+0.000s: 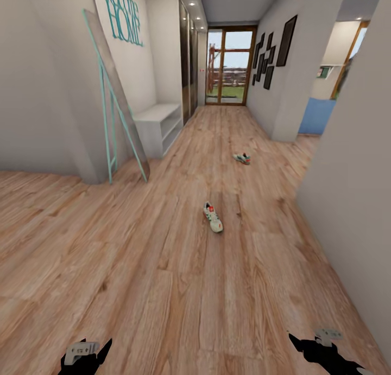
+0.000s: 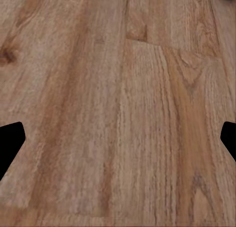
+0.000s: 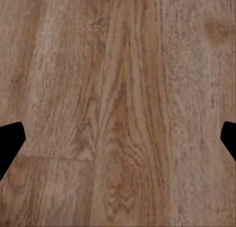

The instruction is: Pick up the two gym shoes and the two sandals from the corridor floor and place them onto the hallstand (shoe rack) in the corridor, making sure they are on the rack and not on the floor. Arrange them so the two gym shoes are next to each other and the two sandals are next to each other.

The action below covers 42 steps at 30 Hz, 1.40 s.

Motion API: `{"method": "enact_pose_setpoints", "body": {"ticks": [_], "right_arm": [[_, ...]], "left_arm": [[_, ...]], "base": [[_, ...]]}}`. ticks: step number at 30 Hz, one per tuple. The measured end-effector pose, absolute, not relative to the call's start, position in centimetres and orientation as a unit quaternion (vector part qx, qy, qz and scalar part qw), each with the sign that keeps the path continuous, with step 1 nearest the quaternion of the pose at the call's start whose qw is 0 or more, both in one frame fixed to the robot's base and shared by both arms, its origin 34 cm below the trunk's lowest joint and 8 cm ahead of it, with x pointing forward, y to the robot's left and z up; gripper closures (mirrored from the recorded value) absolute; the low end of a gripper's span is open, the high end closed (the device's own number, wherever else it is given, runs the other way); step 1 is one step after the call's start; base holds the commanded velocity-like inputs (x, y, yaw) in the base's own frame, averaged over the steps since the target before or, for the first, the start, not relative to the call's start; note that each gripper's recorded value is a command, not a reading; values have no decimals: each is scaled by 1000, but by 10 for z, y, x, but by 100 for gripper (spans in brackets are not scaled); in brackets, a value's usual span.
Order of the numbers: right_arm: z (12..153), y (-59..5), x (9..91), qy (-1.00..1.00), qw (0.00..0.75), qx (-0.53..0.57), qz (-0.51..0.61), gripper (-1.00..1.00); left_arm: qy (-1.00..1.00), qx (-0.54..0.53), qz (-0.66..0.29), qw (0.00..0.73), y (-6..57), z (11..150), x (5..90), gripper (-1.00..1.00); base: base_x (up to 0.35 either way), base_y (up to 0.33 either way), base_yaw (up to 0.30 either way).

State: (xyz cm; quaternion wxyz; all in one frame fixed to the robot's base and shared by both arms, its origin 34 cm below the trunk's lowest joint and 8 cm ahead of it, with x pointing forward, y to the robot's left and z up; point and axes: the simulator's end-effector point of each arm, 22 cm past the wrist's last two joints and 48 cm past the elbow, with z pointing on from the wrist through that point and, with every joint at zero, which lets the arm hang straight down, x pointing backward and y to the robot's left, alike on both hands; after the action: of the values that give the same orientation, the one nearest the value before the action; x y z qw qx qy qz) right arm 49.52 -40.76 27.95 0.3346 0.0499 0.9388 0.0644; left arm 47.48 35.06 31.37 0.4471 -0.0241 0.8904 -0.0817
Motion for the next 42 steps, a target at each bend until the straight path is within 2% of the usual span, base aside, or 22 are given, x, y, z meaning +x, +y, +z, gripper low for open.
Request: {"method": "enact_pose_setpoints", "body": {"ticks": [11, 34, 42], "right_arm": [[279, -408, 495, 939, 335, 50, 65, -100], [279, -408, 495, 939, 335, 50, 64, -100], [279, -408, 495, 939, 334, 50, 65, -100]], "left_arm": [[890, -25, -82, 447, 351, 314, 475, -100], [890, -25, -81, 447, 351, 314, 475, -100], [890, -26, -81, 448, 352, 314, 475, -100]], "base": [[338, 148, -48], [311, 199, -256], [287, 223, -73]]}}
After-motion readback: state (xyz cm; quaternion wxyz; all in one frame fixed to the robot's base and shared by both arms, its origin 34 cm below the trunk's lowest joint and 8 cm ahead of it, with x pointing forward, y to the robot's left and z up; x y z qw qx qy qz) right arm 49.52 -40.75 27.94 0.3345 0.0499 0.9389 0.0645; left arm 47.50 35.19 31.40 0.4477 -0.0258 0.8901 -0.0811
